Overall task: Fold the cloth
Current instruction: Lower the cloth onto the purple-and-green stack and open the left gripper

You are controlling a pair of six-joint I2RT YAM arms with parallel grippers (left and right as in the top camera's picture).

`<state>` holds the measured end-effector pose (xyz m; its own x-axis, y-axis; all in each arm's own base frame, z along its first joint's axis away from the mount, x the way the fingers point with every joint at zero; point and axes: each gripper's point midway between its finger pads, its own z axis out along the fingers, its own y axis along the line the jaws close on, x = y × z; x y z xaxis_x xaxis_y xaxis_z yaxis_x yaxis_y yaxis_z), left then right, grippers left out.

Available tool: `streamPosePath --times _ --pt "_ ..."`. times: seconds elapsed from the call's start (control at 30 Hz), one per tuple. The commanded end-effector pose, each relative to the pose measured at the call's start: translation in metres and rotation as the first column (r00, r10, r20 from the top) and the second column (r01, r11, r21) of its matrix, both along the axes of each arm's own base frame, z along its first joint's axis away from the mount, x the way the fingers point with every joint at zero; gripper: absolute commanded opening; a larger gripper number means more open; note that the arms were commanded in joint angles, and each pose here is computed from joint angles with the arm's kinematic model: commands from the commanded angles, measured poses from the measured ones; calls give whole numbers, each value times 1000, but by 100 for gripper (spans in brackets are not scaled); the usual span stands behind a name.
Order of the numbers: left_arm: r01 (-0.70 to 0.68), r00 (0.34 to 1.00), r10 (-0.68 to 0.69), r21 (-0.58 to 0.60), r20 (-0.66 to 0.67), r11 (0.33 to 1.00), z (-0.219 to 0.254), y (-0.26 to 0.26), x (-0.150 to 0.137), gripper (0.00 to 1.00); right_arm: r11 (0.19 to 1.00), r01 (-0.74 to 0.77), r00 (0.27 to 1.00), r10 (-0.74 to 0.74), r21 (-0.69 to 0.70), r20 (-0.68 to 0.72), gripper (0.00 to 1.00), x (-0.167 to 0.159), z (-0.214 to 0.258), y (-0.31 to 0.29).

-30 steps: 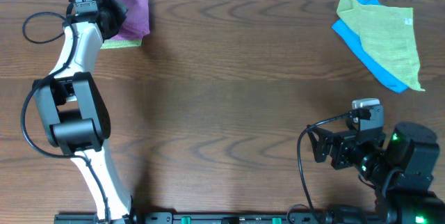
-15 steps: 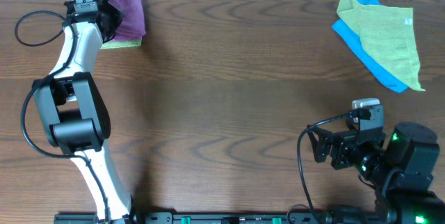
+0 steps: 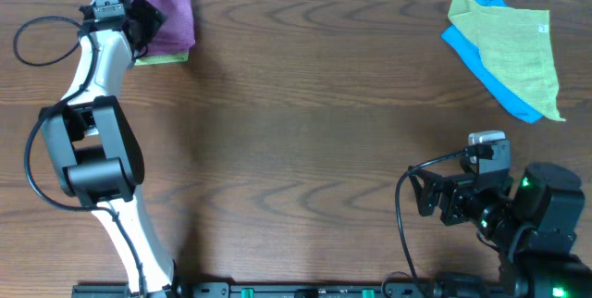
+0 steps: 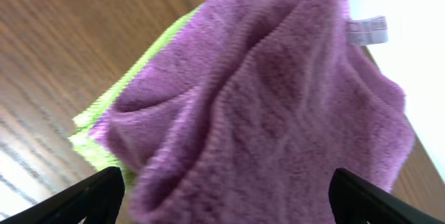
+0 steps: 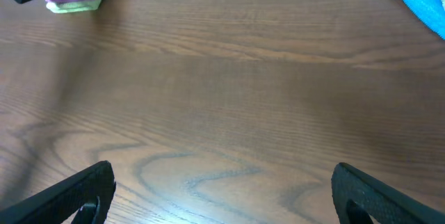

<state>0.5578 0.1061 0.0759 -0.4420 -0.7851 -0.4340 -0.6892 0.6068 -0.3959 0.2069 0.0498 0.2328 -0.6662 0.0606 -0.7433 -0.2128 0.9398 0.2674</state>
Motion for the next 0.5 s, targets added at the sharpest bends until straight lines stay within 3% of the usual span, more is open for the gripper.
streamPosePath --times 0.0,0.23,0.47 --pt "15 1000 -15 39 -9 999 7 8 -2 95 1000 18 1000 -18 13 -11 99 0 -2 -2" --pt "39 999 -40 62 8 997 43 6 -13 95 1000 18 1000 -18 13 -11 99 0 -2 -2" --pt "79 991 -90 116 98 990 109 2 -23 95 1000 18 1000 -18 13 -11 99 0 -2 -2"
